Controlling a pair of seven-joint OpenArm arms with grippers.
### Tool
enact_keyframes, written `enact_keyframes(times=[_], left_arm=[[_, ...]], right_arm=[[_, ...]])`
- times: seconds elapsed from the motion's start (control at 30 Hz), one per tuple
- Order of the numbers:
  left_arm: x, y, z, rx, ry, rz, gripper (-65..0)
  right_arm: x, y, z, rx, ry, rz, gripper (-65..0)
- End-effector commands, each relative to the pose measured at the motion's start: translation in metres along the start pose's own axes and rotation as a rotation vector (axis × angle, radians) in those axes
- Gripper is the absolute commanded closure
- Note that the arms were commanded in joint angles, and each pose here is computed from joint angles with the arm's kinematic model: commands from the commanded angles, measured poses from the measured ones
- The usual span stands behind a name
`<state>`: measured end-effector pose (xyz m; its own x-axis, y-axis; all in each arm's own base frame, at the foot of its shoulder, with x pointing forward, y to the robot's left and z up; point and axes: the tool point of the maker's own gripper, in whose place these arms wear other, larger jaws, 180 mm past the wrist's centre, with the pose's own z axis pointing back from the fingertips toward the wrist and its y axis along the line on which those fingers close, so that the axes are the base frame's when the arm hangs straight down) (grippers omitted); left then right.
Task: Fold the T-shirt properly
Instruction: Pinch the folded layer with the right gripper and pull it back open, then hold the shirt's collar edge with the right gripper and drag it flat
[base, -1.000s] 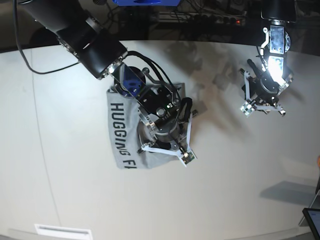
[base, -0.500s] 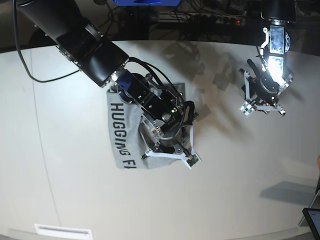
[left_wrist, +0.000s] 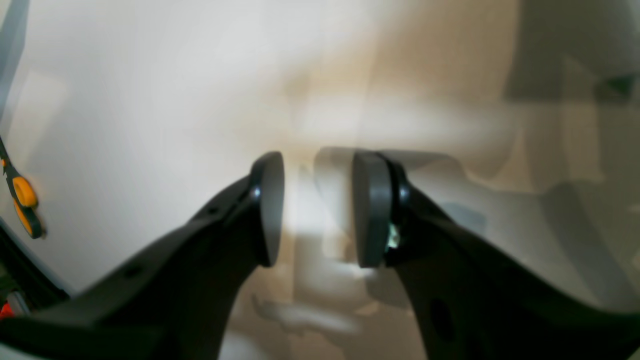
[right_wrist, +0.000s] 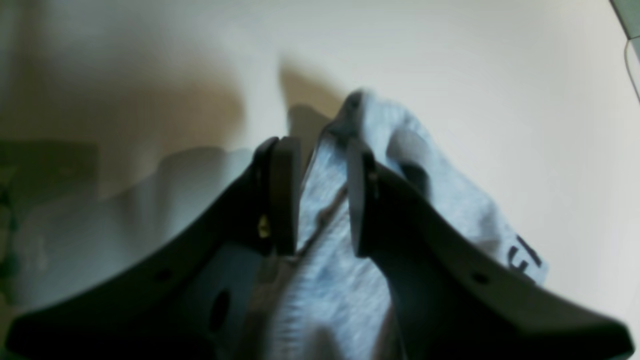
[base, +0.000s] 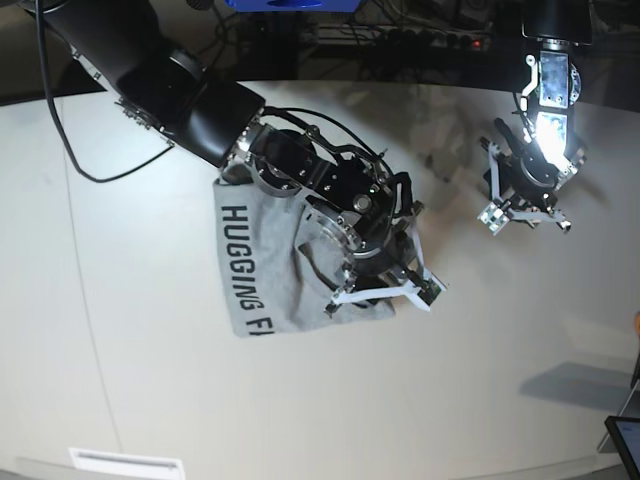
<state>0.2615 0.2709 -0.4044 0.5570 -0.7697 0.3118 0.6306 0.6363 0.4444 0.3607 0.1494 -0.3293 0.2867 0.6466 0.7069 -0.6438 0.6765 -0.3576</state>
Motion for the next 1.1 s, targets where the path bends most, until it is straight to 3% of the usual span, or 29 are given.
enact_keyframes(times=[0.0,0.17,0.33,0.4,0.47,0.53,0.6,0.83,1.07], left_arm=[[-0.005,-0.01,-0.001,-0.044,0.019,-0.013,-23.3],[-0.005,-0.01,-0.001,-0.044,0.019,-0.013,-23.3],[-0.004,-0.011,-0.001,-0.044,0.018,-0.012,-23.3],[-0.004,-0.011,-0.001,-0.043,0.018,-0.009,-23.3],[-0.005,-0.01,-0.001,-0.042,0.018,-0.008,-23.3],[-0.005,-0.01,-0.001,-0.041,0.018,-0.007,-23.3],[-0.005,-0.009,0.0,-0.038,0.019,-0.005,-23.3],[-0.006,-0.006,0.0,-0.033,0.02,-0.005,-23.3],[-0.021,0.015,0.007,0.02,0.04,0.051,-23.3]], right_arm=[[0.028,-0.018,0.005,-0.066,-0.079,-0.002,-16.0],[0.041,-0.043,0.018,-0.201,-0.13,-0.008,-15.8],[0.003,-0.064,0.02,-0.305,-0.017,0.035,-15.8],[-0.014,-0.074,0.023,-0.336,0.025,-0.013,-15.8],[-0.027,-0.089,0.032,-0.357,0.038,-0.123,-15.8],[-0.036,-0.104,0.047,-0.376,0.031,-0.231,-15.8],[-0.036,-0.11,0.066,-0.36,0.0,-0.264,-16.2],[-0.042,-0.071,0.097,-0.268,-0.029,-0.283,-16.1],[-0.03,-0.018,0.114,-0.233,-0.055,-0.131,-16.1]])
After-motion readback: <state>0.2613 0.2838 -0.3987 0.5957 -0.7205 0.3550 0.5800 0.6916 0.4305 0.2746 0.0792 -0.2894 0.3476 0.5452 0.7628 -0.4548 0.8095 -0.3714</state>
